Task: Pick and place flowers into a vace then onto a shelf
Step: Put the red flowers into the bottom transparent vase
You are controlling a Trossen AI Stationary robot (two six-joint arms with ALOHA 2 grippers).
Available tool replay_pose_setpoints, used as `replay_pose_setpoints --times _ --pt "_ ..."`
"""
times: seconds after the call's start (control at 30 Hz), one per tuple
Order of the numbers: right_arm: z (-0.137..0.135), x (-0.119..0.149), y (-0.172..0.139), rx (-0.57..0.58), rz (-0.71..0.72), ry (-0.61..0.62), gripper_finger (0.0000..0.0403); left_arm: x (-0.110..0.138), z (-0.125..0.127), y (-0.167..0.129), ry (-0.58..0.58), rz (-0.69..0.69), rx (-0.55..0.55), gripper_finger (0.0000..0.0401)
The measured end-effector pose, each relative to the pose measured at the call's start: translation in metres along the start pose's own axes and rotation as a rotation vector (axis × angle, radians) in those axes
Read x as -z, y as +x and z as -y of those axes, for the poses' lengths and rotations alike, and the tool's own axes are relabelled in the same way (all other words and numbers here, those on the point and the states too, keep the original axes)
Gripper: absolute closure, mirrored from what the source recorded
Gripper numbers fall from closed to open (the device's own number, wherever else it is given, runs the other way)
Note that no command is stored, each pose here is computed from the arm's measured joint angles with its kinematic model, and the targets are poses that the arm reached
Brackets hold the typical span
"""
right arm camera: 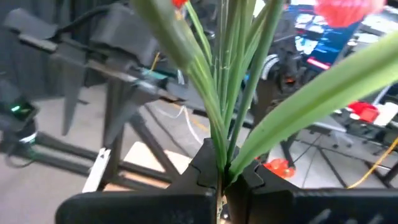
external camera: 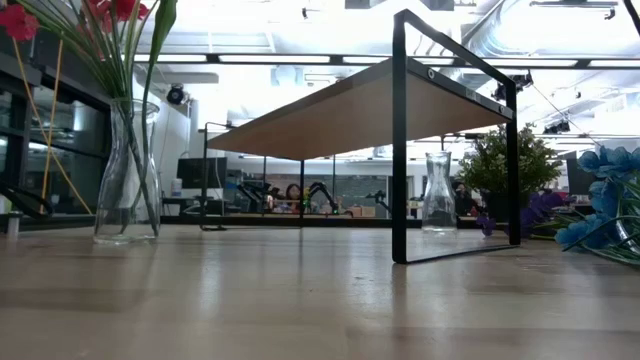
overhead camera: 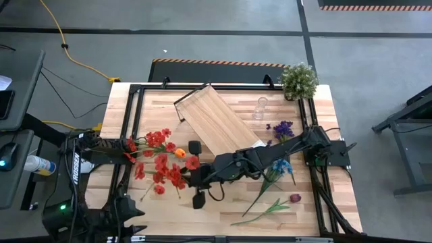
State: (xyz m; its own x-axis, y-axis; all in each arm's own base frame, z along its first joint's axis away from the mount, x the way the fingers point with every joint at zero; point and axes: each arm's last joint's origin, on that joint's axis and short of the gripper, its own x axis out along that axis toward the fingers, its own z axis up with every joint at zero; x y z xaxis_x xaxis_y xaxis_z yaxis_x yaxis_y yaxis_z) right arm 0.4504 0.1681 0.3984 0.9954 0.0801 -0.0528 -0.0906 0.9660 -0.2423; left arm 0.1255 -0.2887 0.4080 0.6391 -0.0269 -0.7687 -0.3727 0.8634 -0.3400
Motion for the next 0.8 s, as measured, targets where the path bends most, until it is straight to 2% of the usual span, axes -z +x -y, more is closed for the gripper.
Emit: replay_pose_setpoints --times 0.2,0.47,0.6,0.8 --pt "0.001 -0.001 0.002 0.048 0.024 0.004 0.0403 0.016 -0.003 0.003 0.017 0.003 -0.02 0.0171" --pt "0.013 -0.044 -0.016 0.143 0.078 -0.101 0.0403 0.026 -0.006 0.013 0.021 -0.005 -0.064 0.0171" --pt "0.031 -0.05 -0.021 0.234 -0.025 -0.161 0.0403 0.031 -0.007 0.018 0.0 -0.039 -0.085 0.0171" --pt "0.072 -0.036 -0.014 0.178 -0.095 -0.078 0.0403 0.033 -0.006 0.019 -0.057 -0.074 -0.083 0.0171"
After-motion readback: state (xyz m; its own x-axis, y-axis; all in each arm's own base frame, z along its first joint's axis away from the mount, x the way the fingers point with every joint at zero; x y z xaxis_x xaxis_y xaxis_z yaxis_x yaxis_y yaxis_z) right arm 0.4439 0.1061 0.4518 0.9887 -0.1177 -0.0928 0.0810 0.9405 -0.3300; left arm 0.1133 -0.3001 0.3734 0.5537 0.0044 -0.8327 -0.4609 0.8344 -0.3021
